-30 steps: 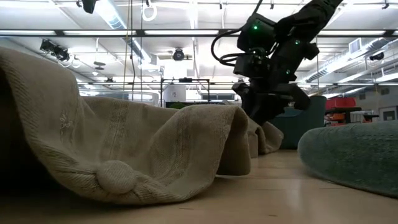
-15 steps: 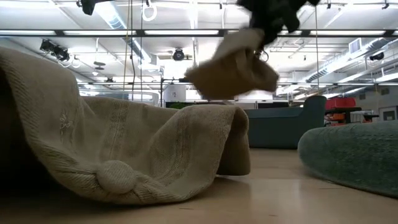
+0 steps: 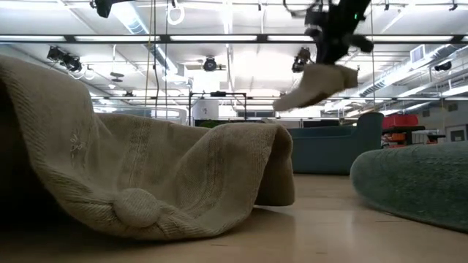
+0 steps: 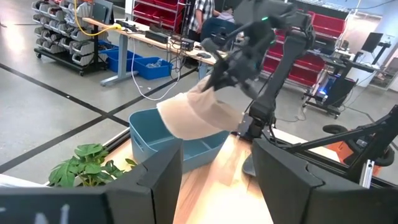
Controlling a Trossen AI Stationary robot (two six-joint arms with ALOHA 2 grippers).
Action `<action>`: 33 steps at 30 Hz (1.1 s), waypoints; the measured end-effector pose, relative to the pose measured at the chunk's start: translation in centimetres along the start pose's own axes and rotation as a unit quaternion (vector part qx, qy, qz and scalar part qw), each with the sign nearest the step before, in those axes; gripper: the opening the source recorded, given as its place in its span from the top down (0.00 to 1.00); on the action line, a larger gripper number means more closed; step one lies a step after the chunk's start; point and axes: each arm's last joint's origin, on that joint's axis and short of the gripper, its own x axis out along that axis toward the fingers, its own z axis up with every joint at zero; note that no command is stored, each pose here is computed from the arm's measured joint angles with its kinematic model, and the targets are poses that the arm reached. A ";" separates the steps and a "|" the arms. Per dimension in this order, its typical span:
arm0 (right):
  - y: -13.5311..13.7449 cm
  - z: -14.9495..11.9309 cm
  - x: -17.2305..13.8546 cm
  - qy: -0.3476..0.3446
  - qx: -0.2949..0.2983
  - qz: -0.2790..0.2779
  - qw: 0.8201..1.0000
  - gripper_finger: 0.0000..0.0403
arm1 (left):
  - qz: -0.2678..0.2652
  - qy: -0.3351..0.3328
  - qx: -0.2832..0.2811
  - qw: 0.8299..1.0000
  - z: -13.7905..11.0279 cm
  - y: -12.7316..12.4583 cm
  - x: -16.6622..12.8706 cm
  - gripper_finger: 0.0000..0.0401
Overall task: Pick & Place hat
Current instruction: Put the middle brown cap into the blue bin
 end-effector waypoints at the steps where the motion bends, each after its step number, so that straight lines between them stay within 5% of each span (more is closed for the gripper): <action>1: -0.1 -0.4 0.6 0.007 -0.013 0.004 1.000 1.00 | 0.000 0.000 0.000 1.000 0.0 0.0 0.0 0.51; 11: 0.8 -1.6 6.7 0.009 -0.101 0.046 0.994 1.00 | 0.000 0.000 -0.002 1.000 0.0 0.0 0.0 0.51; 20: 1.6 -1.3 10.8 0.037 -0.123 0.055 0.990 1.00 | 0.000 0.000 -0.002 1.000 0.0 0.0 0.0 0.51; 33: 1.8 -0.8 13.8 0.046 -0.114 0.062 0.991 0.75 | 0.000 0.000 -0.002 1.000 0.0 0.0 0.0 0.51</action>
